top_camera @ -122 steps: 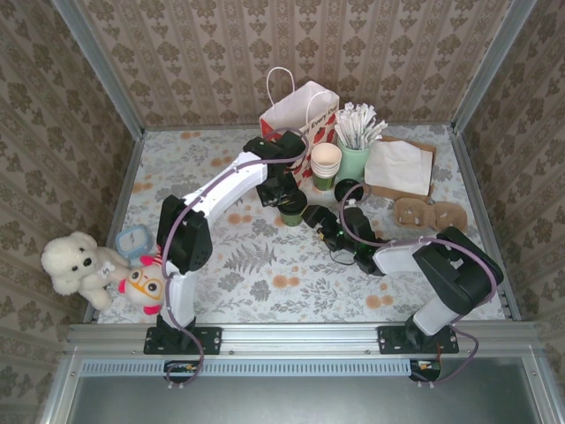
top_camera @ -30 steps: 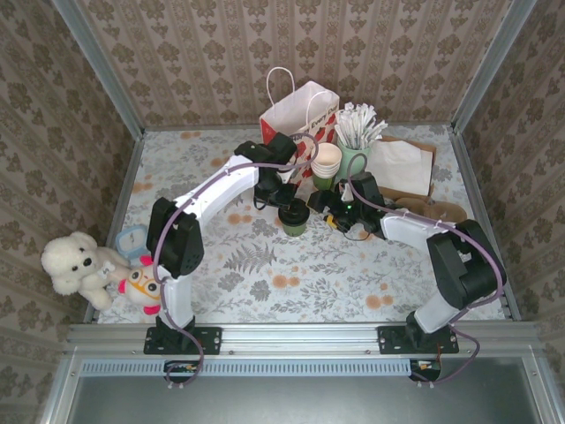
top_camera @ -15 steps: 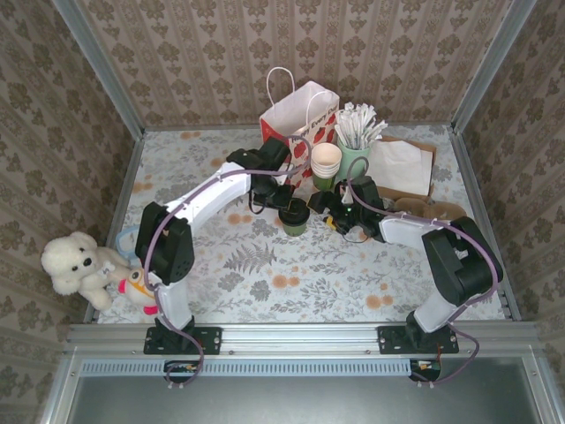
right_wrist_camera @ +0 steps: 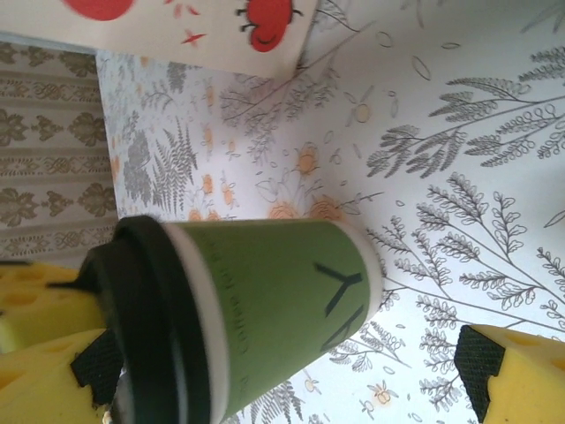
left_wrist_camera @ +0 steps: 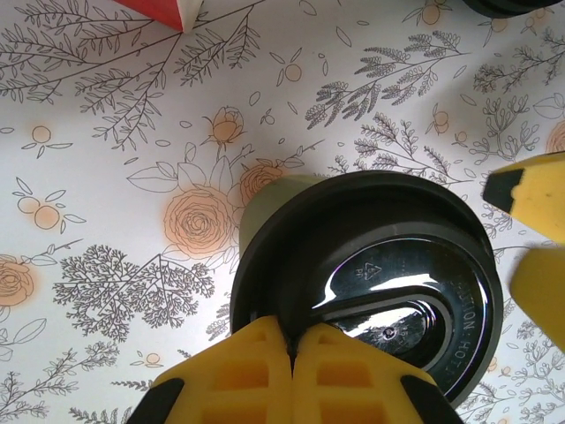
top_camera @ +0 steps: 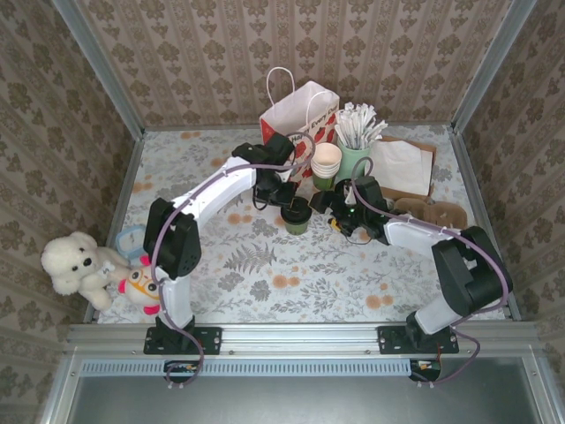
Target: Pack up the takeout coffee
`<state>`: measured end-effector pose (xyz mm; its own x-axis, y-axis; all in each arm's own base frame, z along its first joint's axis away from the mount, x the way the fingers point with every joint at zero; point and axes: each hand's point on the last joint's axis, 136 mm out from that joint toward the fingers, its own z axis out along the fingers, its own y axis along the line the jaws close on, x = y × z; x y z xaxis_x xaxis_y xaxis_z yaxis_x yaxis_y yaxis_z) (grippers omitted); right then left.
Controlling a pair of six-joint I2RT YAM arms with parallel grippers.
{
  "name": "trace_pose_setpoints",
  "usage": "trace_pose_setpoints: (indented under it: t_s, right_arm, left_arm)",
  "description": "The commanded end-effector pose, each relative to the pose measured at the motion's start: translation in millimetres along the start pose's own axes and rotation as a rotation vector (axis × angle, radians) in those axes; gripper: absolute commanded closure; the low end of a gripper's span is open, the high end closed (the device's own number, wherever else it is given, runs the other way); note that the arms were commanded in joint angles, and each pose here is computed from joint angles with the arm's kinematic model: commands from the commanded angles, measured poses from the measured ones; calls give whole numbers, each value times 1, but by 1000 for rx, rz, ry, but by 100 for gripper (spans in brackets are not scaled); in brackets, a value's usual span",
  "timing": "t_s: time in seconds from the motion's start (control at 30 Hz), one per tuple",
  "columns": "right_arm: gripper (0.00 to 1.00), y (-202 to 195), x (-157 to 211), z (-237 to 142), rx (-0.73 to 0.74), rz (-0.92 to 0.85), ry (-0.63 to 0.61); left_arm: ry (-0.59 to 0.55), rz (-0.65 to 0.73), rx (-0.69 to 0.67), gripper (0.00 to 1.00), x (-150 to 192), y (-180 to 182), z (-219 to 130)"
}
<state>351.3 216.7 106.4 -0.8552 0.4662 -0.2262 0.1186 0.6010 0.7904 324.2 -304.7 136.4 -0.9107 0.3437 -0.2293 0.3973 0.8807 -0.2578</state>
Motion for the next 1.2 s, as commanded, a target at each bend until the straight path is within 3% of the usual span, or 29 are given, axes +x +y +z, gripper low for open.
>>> trace_pose_setpoints:
  t_s: [0.0, 0.33, 0.5, 0.57, 0.9, 1.17]
  right_arm:
    - [0, 15, 1, -8, -20, -102, 7]
    - [1, 16, 0, 5, -24, -96, 35]
    - [8, 8, 1, 11, 12, -82, 49]
    - [9, 4, 2, 12, 30, -77, 56]
    - [7, 6, 4, 0, 67, -107, 53]
    - [3, 14, -1, -14, 93, -179, 29]
  left_arm:
    - [73, 5, -35, 100, 8, 3, 16]
    - [74, -38, -44, 94, -7, -2, 18]
    - [64, -49, 1, 88, -10, -10, 16]
    - [52, -51, 30, 80, -12, -15, 13]
    - [-11, -73, 135, 72, -26, -28, -11]
    - [-80, -131, 267, 50, -32, -33, -39]
